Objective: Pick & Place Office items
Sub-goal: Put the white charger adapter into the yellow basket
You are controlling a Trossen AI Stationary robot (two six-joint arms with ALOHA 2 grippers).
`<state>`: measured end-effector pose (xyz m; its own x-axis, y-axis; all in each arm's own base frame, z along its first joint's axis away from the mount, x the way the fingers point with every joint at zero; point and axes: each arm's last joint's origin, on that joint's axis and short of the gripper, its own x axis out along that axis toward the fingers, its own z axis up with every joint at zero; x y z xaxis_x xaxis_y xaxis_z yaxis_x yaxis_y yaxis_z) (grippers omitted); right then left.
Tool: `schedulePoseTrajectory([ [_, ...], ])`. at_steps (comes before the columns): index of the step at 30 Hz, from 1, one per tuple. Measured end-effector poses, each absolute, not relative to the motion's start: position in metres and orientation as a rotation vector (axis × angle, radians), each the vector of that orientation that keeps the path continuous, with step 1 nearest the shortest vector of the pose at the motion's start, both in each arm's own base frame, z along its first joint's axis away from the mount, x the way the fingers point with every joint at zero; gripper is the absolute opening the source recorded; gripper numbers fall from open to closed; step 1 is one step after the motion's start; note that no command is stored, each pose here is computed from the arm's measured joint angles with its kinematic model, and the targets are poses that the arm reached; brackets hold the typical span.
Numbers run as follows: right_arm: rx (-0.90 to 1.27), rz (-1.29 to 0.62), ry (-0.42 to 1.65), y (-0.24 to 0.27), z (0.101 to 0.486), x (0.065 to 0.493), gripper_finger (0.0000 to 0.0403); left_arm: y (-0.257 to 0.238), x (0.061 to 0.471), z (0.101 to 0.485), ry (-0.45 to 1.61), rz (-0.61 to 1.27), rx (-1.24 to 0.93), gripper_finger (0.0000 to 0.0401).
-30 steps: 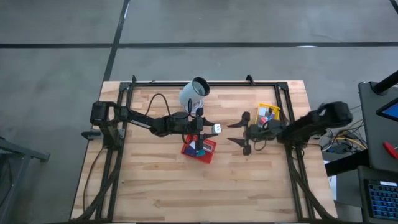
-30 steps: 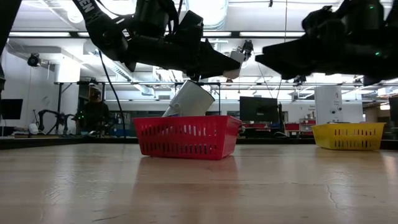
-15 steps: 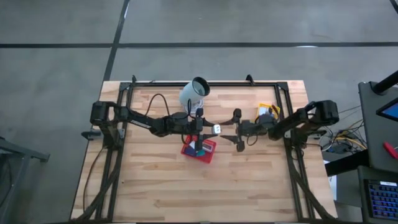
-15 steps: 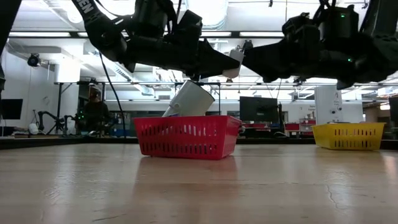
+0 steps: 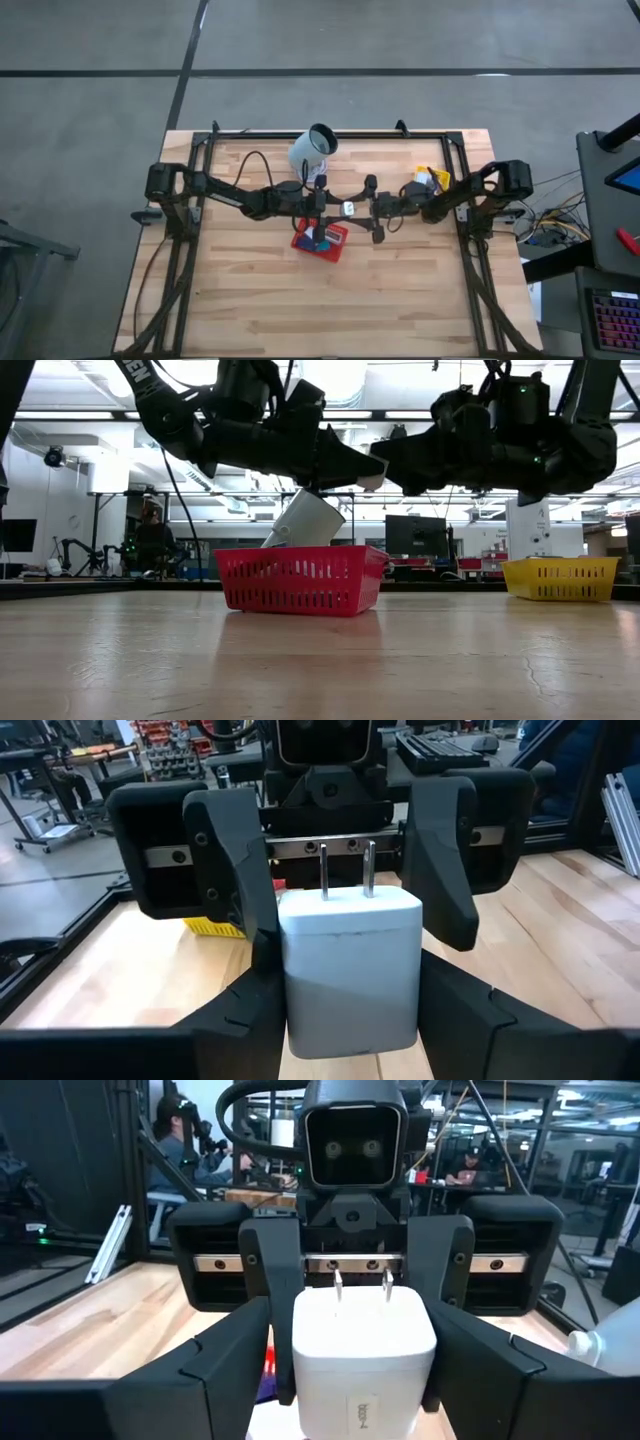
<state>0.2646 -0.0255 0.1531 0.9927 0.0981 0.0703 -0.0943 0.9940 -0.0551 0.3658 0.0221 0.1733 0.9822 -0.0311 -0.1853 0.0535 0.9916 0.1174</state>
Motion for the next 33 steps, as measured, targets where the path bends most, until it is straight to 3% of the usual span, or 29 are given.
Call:
schedulePoseTrajectory([
  [7,-0.047,0.118,-0.077,-0.0251,0.1545,0.2663,0.0215,0.0219,0.3653,0.1731,0.179,-0.045,0.123,0.0172],
  [12,-0.048,0.12,-0.075,-0.025,0.1545,0.2661,0.0172,0.0218,0.3653,0.1738,0.171,-0.046,0.123,0.0172],
  [33,-0.051,0.183,-0.062,-0.023,0.1541,0.2676,0.017,0.0221,0.3652,0.1741,0.165,-0.037,0.124,0.0172],
])
